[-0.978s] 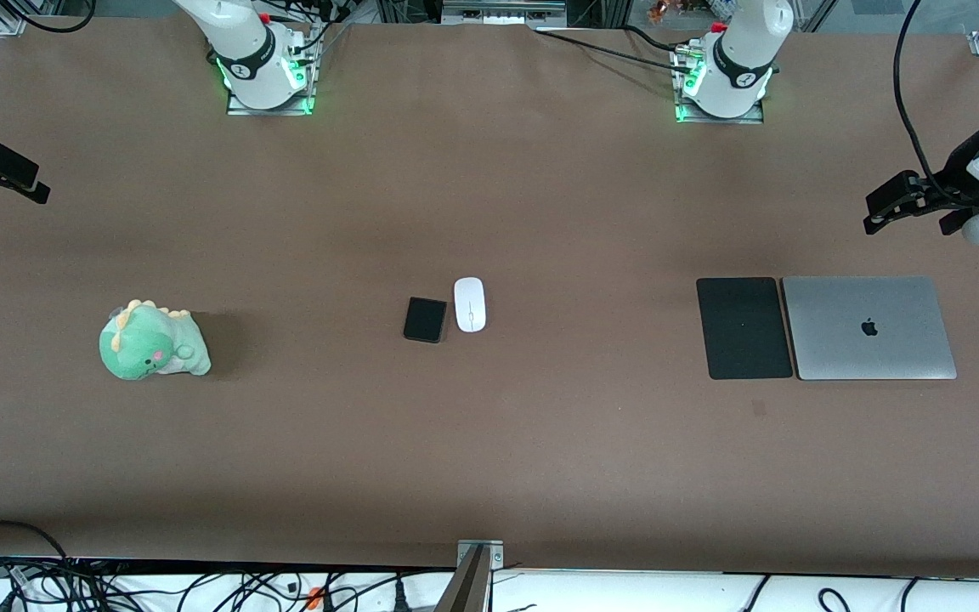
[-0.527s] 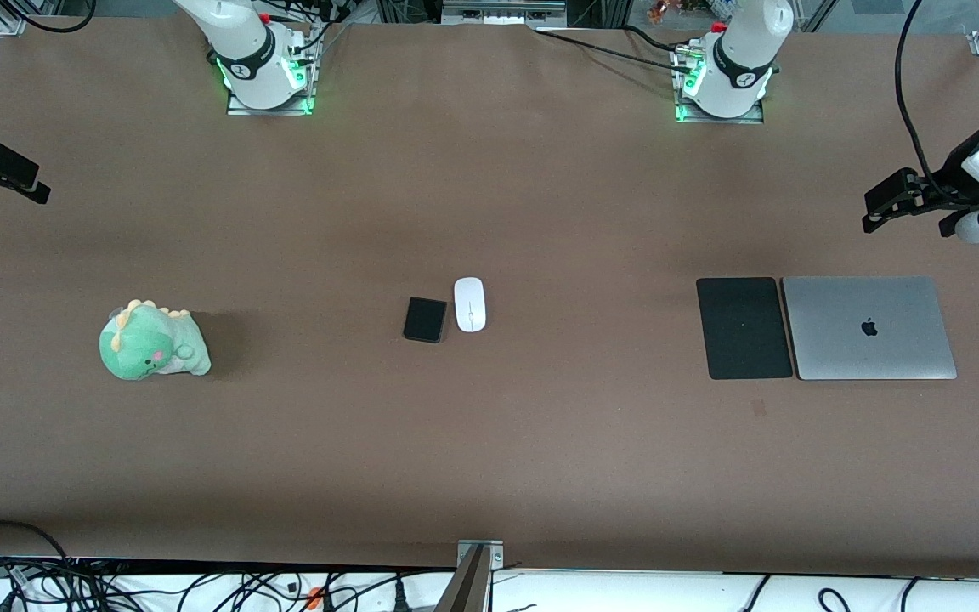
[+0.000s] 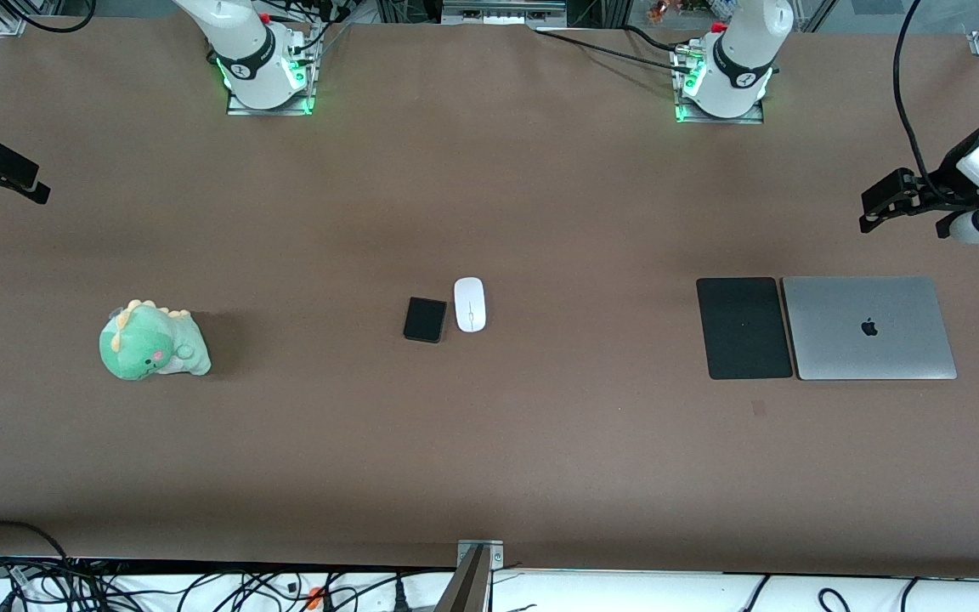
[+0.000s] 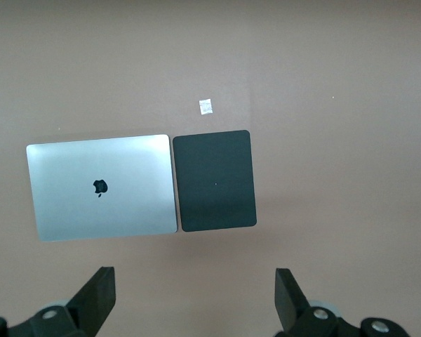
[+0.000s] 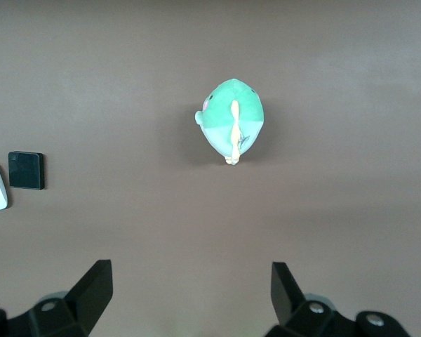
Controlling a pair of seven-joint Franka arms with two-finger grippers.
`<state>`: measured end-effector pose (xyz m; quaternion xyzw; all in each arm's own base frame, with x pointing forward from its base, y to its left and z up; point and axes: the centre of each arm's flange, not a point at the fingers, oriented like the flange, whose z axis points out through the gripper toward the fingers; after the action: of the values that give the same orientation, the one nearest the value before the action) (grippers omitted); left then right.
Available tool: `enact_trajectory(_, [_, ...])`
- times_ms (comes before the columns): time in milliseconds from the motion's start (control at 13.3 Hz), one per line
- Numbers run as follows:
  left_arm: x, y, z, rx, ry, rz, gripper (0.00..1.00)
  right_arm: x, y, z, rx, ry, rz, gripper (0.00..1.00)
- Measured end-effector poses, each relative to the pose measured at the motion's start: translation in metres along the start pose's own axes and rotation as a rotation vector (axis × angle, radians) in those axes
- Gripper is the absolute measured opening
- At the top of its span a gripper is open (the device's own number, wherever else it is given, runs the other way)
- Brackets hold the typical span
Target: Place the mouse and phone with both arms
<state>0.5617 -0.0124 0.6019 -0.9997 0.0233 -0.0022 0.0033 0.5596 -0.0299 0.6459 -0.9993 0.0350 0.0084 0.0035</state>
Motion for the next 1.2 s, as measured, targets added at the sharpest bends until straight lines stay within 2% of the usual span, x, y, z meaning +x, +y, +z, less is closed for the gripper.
enact_trajectory(1204, [-0.0021, 0.0012, 0.0019, 0.0, -0.02, 0.003, 1.0, -0.0001, -0.0026, -0.0025, 0.001, 0.009, -0.005, 1.0])
